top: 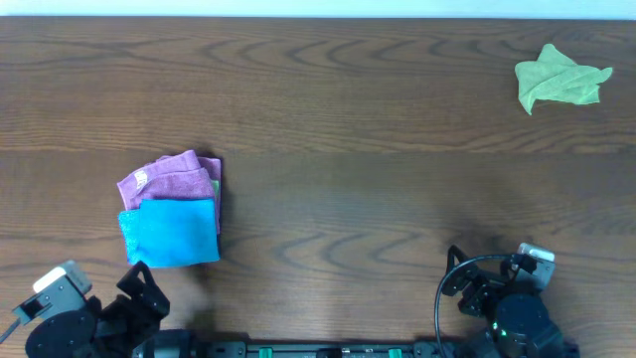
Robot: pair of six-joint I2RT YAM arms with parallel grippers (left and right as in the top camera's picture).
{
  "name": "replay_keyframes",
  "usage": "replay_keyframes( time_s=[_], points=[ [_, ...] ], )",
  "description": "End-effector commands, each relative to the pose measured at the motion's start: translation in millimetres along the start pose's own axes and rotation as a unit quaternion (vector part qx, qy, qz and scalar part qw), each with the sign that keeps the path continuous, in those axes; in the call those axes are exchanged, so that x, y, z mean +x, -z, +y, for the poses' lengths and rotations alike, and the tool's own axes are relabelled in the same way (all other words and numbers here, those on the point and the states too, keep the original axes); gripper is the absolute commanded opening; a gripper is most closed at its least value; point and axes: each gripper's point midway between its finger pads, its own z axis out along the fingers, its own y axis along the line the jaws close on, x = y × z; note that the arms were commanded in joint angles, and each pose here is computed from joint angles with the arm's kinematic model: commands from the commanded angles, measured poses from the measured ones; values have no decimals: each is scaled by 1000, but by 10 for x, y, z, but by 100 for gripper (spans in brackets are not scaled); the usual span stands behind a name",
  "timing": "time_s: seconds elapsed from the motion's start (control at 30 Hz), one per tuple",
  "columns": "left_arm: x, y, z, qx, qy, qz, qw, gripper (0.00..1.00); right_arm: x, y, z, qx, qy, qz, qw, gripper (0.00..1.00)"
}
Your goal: Fold the cloth
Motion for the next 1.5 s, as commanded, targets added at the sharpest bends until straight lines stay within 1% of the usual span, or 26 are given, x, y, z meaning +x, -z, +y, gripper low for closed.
replay_keyframes(
  time_s=[0.0, 0.13, 0.3, 0.4, 0.47, 0.53, 0.67, 0.73, 0.8, 0.93, 1.0, 1.1, 1.17, 1.47],
  points=[
    [-55, 10, 99, -28, -7, -17, 999, 96, -21, 6, -33, 6, -11, -8, 1000, 99],
    [-84, 12, 123, -35, -6, -24, 999, 95, -21, 6, -33, 6, -11, -8, 1000, 99],
    [-55, -11, 113, -32, -2, -18, 999, 95, -21, 6, -33, 6, -11, -8, 1000, 99],
    [36, -121, 130, -39, -5, 1, 999, 95, -21, 6, -33, 6, -11, -8, 1000, 99],
    [128, -285, 103, -34, -7, 18, 999, 95, -21, 6, -33, 6, -11, -8, 1000, 99],
    [207, -532, 11, -7, -2, 19, 1000, 95, -21, 6, -33, 6, -11, -8, 1000, 99],
    [278, -866, -155, 58, -7, -19, 998, 95, -21, 6, -33, 6, -11, -8, 1000, 99],
    [342, -987, -175, 78, -32, -38, 996, 95, -21, 6, -33, 6, -11, -8, 1000, 99],
    [417, -1077, -147, 82, -56, -49, 994, 95, -21, 6, -33, 6, -11, -8, 1000, 99],
    [603, -1215, -104, 88, -129, -50, 986, 95, -21, 6, -33, 6, -11, -8, 1000, 99],
    [691, -1262, -124, 99, -184, -47, 977, 95, -21, 6, -33, 6, -11, -8, 1000, 99],
    [862, -1338, -171, 124, -273, -37, 953, 95, -21, 6, -33, 6, -11, -8, 1000, 99],
    [972, -1399, -177, 135, -310, -28, 941, 95, -21, 6, -33, 6, -11, -8, 1000, 99],
    [1357, -1628, 6, 124, -362, 30, 923, 95, -21, 6, -33, 6, -11, -8, 1000, 99]
  ],
)
